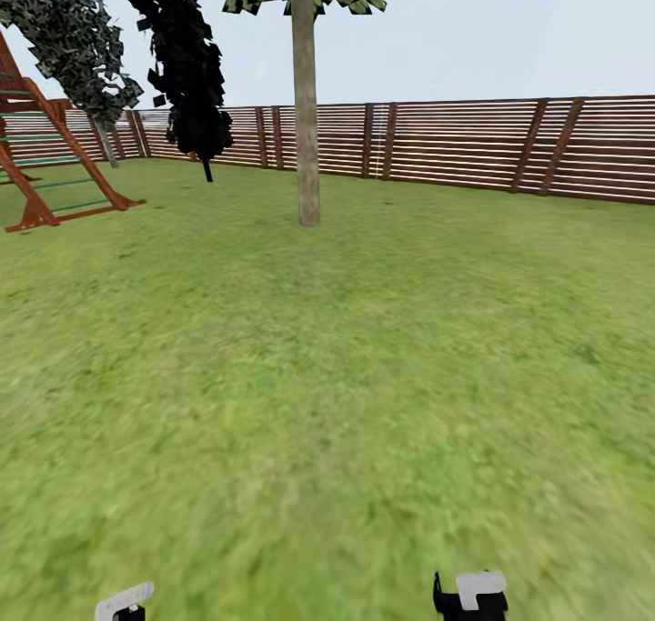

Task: In the garden, pick up the pesticide atomizer on the floor and spray pesticide onto both trees until each tree trunk is fully covered.

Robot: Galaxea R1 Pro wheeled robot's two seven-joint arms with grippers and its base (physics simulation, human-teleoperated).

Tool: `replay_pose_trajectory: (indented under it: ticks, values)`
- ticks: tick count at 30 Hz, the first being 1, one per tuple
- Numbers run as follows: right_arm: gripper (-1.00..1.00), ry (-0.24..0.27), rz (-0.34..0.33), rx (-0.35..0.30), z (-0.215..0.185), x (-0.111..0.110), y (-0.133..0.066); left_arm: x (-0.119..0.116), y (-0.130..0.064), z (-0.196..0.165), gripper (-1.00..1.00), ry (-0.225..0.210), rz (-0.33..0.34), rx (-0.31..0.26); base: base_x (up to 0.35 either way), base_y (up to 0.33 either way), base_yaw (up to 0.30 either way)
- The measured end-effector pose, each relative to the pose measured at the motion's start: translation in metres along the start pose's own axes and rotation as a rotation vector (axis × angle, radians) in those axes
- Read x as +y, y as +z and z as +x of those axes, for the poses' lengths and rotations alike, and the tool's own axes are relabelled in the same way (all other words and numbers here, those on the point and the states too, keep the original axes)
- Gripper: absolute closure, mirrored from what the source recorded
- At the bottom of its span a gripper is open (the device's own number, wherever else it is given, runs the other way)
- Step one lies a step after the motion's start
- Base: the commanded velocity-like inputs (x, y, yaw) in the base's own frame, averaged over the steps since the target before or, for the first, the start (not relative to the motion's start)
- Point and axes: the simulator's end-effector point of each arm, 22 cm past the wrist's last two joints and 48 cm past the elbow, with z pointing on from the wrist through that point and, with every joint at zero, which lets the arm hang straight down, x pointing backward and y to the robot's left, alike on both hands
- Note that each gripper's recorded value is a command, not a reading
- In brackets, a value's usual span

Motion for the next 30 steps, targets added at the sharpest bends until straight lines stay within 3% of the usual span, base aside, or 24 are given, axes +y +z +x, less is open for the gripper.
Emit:
replay_pose_trajectory:
  ticks: [30]
  values:
    - [-1.0,0.001,-0.004,0.0,-0.0005,0.0025,-0.0005,-0.0001,0.0,-0.0001,1.0,0.0,0.0,0.0,0.346,0.0,0.0]
